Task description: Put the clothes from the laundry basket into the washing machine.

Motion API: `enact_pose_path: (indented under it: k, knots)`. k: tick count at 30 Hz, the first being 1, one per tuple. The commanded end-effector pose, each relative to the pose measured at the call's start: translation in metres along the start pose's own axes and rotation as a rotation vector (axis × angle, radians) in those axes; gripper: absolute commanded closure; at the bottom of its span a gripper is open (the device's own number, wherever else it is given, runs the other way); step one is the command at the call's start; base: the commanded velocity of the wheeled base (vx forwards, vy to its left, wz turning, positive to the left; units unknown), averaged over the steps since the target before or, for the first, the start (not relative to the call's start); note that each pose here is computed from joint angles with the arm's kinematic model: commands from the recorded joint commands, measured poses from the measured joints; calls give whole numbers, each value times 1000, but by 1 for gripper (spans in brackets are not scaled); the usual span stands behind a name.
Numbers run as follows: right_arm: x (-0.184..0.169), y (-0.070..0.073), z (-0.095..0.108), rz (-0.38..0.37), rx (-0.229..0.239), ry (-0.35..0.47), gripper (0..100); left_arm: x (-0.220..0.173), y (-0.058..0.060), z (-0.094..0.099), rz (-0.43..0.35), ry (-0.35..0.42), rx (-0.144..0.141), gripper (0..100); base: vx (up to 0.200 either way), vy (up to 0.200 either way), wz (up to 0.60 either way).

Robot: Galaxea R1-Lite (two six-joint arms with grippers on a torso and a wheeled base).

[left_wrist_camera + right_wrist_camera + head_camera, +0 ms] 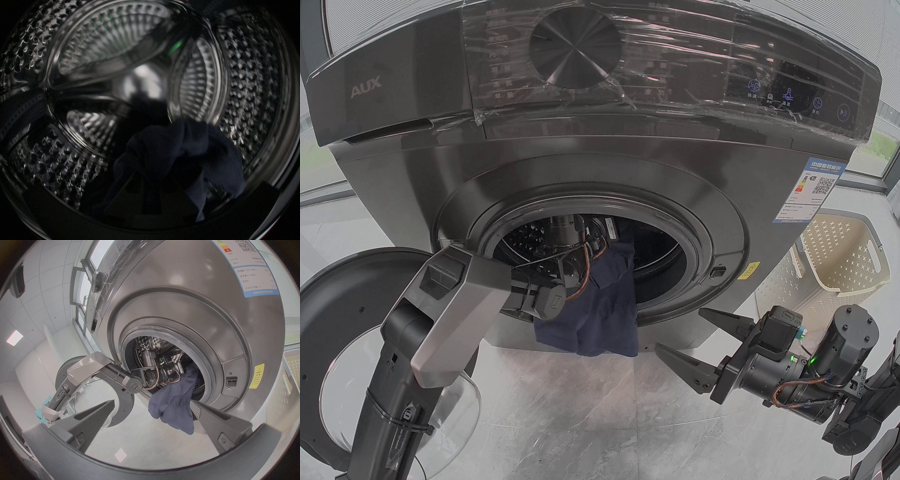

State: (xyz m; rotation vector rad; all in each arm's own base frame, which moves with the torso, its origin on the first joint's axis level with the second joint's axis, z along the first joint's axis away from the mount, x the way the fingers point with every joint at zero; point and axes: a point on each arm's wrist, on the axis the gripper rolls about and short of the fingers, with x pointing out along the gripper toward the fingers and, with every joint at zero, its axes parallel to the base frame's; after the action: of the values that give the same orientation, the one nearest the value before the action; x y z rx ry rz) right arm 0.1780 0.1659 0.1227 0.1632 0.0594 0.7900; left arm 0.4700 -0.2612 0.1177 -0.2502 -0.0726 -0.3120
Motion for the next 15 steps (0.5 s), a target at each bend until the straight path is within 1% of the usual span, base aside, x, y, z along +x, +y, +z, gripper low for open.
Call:
enact_pose_path:
  k: [1,6,7,12,13,15]
  knots:
    - [1,1,0,3,-1,1,0,9,11,9,38,-59,-27,100,0,0,0]
    - [1,1,-2,5,1,6,0,9,11,5,40,-51,-28,100,0,0,0]
    - [1,1,-1,4,1,6,0,9,12,2,41,-45,-25,0,0,0,0]
    - [1,1,-1,4,1,6,0,7,9,2,36,-36,-25,0,0,0,0]
    - [1,1,-1,4,1,4,0,2,7,0,36,-7,-20,0,0,0,0]
    - [1,1,-1,5,0,6,0,-10,0,7,29,30,-13,0,0,0,0]
